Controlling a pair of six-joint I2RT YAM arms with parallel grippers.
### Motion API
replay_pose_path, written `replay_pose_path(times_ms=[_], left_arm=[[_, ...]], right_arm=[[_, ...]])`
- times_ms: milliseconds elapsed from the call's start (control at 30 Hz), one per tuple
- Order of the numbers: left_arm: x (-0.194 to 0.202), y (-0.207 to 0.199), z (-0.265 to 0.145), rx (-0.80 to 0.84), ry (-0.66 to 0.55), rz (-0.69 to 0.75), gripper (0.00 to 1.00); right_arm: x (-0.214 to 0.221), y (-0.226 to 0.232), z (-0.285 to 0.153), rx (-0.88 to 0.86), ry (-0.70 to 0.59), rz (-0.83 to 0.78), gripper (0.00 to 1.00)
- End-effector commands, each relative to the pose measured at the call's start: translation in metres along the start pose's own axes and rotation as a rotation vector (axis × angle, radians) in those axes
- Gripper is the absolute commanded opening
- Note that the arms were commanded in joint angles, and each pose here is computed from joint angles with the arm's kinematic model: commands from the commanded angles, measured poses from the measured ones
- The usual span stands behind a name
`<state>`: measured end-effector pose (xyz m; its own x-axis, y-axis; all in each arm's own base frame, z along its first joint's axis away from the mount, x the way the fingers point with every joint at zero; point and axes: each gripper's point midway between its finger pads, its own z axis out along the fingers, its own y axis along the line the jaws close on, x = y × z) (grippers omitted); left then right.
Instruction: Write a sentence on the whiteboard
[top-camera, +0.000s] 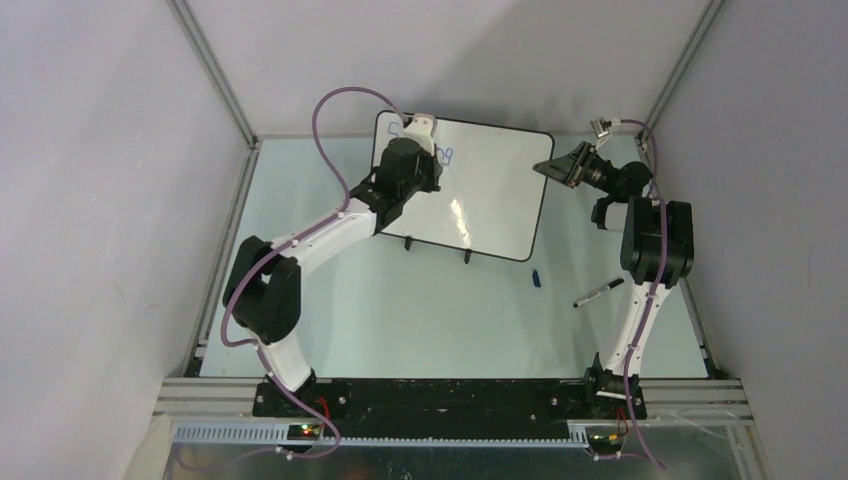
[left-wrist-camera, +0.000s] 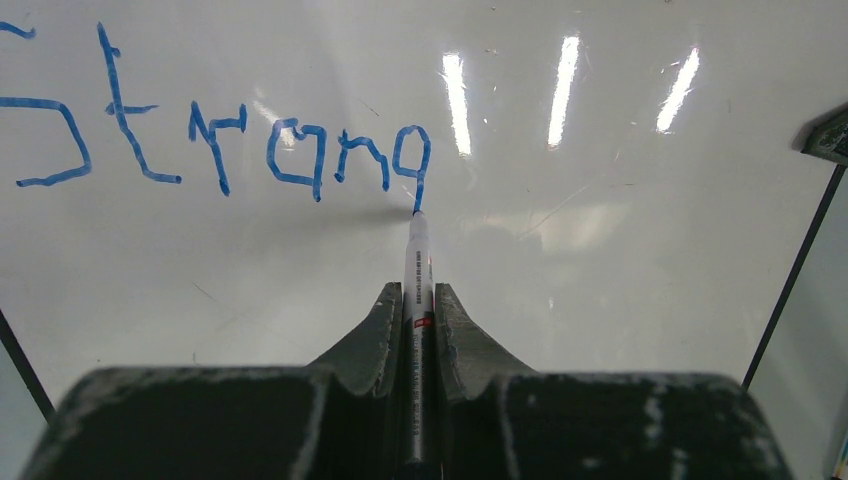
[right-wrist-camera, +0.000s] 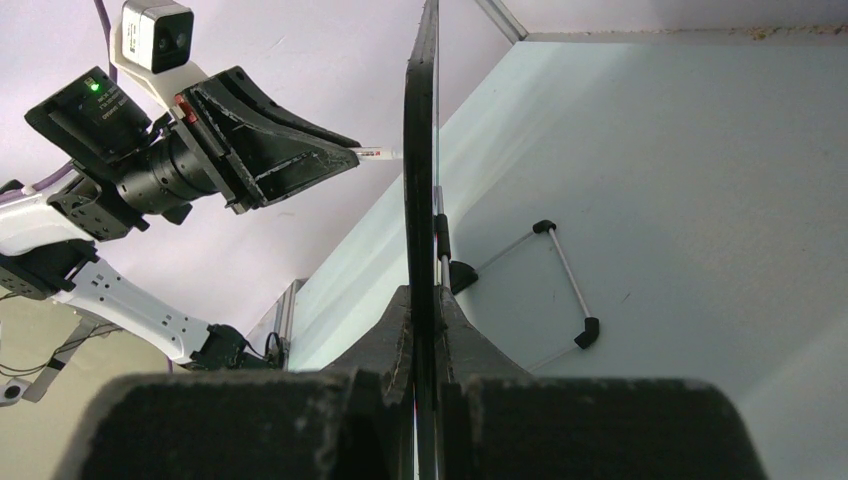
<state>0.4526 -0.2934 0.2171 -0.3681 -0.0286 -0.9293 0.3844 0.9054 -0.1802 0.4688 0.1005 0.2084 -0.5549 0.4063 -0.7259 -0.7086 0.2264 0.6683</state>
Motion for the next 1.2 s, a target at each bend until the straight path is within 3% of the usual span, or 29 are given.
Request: replay_pose_path(times_ms=[0,767,1167], left_arm=[[-0.008,0.003,-0.013,-0.023,-0.010,0.021,0.00],[-0.023,0.016,-0.014,-0.101,-0.049,0.032,0.00],[-0.030,0.006,-0.019,-0.046,-0.082,0.025,0.00]], right_arm=[[-0.022,0.032,0.001,-0.034,-0.013,-0.087,0.00],[-0.022,0.033,0.001,-0.035,-0.014,-0.088,0.00],[-0.022,0.033,0.001,-0.036,-0.013,-0.089,0.00]])
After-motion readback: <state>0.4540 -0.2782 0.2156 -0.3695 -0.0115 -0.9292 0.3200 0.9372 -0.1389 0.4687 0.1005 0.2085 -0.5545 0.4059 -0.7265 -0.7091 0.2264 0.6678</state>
